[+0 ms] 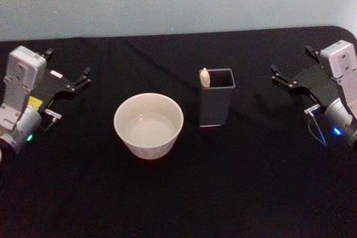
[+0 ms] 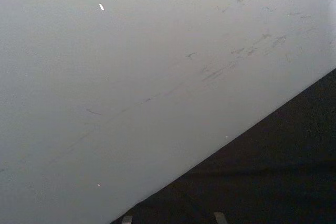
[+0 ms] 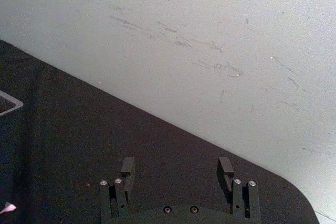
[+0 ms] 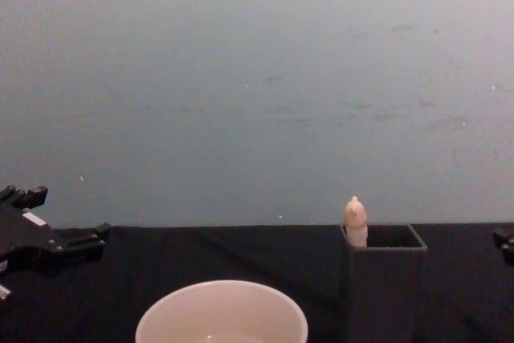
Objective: Pick up the stirring spoon with one hand, stir inside the cup, then place it back in its original position.
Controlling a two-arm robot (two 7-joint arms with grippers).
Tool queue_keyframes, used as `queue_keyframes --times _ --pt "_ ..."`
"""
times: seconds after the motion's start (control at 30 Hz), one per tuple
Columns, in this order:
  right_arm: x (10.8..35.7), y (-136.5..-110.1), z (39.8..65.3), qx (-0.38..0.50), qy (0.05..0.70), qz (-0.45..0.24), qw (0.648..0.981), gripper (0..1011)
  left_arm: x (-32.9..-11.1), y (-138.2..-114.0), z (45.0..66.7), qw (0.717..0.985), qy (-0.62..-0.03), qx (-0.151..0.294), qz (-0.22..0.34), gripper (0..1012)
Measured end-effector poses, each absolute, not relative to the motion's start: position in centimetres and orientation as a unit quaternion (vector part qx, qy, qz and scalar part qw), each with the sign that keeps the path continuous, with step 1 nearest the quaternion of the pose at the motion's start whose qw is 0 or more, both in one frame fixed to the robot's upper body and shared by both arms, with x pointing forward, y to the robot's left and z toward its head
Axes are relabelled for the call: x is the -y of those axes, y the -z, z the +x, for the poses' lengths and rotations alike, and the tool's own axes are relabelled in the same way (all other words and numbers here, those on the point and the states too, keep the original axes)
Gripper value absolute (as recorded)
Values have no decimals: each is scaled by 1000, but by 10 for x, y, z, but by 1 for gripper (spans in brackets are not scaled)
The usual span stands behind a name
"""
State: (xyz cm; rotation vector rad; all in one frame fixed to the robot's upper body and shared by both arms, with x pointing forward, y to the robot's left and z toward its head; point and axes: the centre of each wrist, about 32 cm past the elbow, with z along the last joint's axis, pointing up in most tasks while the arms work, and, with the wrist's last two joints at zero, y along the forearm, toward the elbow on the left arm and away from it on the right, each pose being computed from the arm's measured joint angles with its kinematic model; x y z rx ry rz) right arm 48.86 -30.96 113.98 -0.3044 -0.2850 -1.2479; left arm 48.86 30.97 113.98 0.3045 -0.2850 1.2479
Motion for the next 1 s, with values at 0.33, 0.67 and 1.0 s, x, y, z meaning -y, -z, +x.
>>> queue_keyframes --times 0.33,0.67,1.0 --pt "310 -1140 489 132 580 -141 791 1000 -310 -1140 489 791 -580 132 142 1001" --pt "310 -1140 489 132 580 -141 791 1000 -310 -1140 489 791 -580 132 142 1001" --pt "310 -1140 489 132 580 -141 791 1000 -310 -1140 489 791 -580 132 141 1002"
